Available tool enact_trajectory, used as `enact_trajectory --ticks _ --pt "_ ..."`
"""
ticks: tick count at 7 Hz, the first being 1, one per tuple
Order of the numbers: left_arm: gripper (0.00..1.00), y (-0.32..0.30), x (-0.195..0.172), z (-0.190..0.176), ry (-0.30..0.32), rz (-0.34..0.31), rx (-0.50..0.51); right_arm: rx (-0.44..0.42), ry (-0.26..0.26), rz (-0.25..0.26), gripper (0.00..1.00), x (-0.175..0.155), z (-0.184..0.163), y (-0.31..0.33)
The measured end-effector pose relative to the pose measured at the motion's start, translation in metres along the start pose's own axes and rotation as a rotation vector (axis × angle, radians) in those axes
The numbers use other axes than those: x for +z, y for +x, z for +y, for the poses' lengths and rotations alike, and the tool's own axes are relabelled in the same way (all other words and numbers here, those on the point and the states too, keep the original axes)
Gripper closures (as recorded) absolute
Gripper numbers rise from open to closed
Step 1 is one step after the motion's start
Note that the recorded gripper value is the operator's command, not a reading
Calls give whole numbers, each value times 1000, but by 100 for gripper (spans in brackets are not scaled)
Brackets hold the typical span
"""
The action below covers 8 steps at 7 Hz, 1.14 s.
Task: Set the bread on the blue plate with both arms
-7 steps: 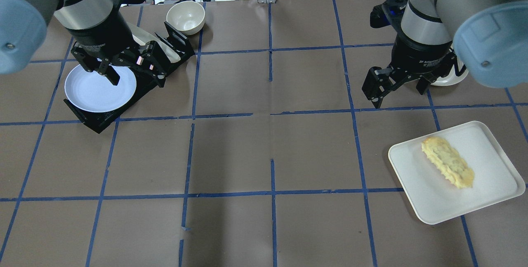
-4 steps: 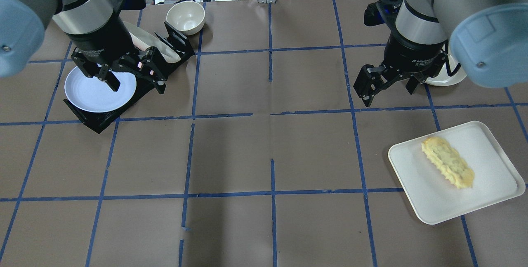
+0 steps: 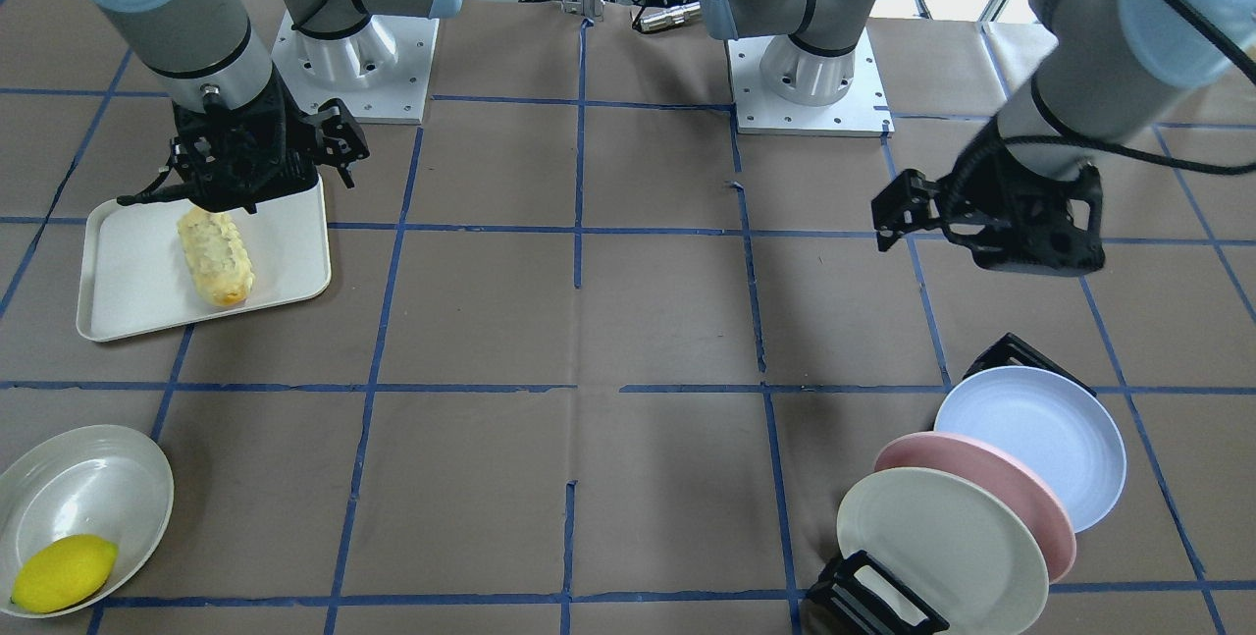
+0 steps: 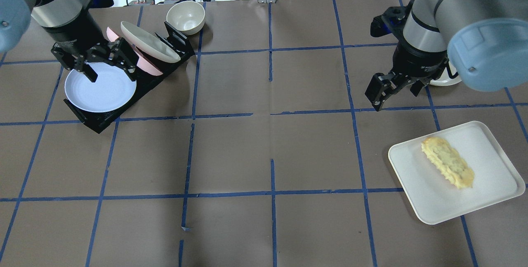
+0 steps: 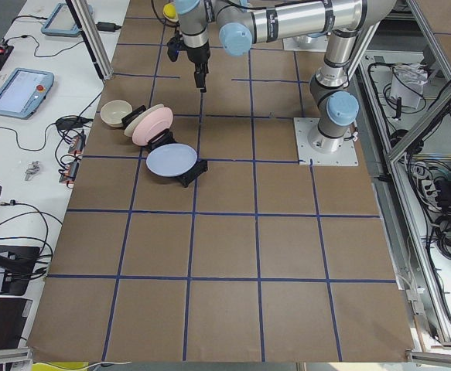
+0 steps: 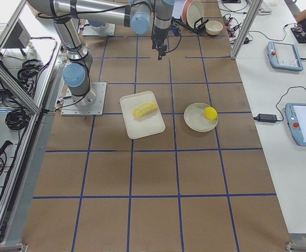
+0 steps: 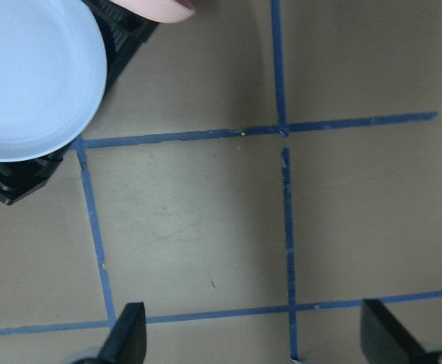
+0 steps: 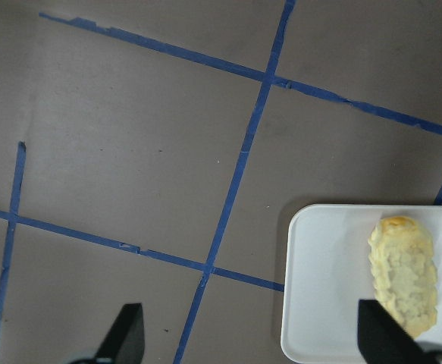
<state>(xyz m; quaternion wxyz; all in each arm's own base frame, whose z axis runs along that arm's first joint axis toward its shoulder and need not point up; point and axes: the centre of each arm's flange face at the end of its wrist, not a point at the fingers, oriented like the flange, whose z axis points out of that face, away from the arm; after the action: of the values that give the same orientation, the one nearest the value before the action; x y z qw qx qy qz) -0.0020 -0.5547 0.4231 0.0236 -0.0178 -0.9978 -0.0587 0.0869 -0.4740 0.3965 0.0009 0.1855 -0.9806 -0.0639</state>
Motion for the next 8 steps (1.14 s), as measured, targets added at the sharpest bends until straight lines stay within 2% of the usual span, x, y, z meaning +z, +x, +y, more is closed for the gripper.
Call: enact_trajectory --ticks 1,2,4,6,7,8 --pt "0 -53 13 -24 -12 16 -9 -32 7 -13 1 27 11 43" --pt "0 -104 24 -52 -19 31 10 -85 35 -5 1 59 23 82" --pt "0 -193 45 -109 -26 56 75 -207 83 37 1 116 44 123" --pt "2 -245 95 -156 -60 94 101 -215 67 -5 1 163 74 148" --pt "9 -259 118 -170 -68 133 102 -197 51 -37 1 181 88 153" --pt "22 -270 136 -177 -78 182 98 -169 38 -67 5 195 102 157"
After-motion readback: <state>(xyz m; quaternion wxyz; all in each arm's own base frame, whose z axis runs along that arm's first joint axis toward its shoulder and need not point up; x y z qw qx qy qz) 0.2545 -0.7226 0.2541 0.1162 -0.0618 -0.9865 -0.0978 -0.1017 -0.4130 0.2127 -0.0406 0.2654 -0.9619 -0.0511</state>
